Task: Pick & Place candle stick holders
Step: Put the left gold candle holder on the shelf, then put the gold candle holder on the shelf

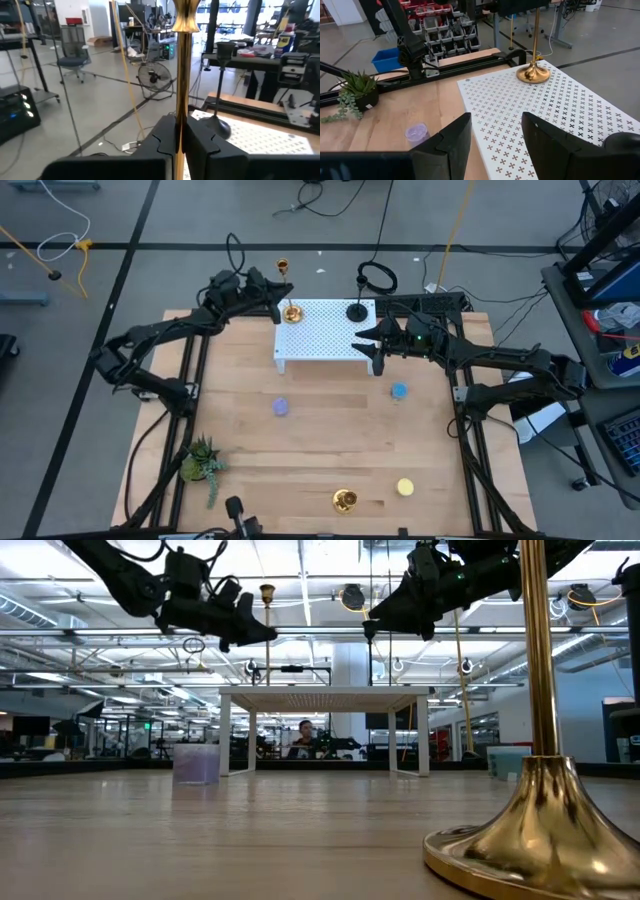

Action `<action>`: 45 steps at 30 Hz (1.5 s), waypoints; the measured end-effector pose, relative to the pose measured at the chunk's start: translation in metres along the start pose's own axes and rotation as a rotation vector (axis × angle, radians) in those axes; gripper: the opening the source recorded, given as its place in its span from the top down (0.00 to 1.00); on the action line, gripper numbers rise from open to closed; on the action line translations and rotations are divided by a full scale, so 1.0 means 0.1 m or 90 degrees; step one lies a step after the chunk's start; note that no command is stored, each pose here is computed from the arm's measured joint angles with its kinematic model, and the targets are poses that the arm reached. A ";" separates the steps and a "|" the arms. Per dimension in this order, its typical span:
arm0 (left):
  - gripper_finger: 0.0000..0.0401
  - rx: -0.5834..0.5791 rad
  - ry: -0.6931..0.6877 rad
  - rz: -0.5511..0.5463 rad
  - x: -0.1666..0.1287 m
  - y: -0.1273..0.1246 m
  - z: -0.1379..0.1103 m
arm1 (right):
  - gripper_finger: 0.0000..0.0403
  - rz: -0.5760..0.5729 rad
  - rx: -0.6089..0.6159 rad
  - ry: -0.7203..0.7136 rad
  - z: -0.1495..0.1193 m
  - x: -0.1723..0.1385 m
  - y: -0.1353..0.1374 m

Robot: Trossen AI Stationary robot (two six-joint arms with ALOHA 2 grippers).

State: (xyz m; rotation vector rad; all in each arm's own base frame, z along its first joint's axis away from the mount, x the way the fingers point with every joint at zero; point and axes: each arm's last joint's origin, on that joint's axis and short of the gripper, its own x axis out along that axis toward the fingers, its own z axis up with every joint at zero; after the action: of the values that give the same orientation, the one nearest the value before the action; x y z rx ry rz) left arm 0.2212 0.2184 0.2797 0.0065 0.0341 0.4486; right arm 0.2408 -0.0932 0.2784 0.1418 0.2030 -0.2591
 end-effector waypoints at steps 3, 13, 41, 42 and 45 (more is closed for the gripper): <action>0.88 -0.021 0.017 -0.007 0.00 0.00 -0.02 | 0.58 0.000 0.000 0.000 0.00 0.00 0.00; 0.66 -0.003 0.041 -0.009 0.00 -0.01 -0.07 | 0.57 0.079 -0.091 0.003 -0.02 0.01 0.17; 0.47 0.097 0.055 -0.049 -0.84 -0.47 0.53 | 0.43 0.593 -0.139 -0.052 -1.09 -0.22 1.45; 0.47 0.099 0.049 -0.050 -0.86 -0.48 0.55 | 0.42 0.602 -0.137 -0.040 -1.14 -0.19 1.53; 0.47 0.087 0.043 -0.052 -0.88 -0.50 0.57 | 0.42 0.608 -0.135 -0.028 -1.19 -0.04 1.77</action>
State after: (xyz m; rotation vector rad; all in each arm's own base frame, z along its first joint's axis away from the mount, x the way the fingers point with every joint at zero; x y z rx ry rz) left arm 0.1654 0.1351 0.3392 0.1238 0.1307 0.3633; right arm 0.2626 0.0968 0.1843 0.0108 0.1002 0.7080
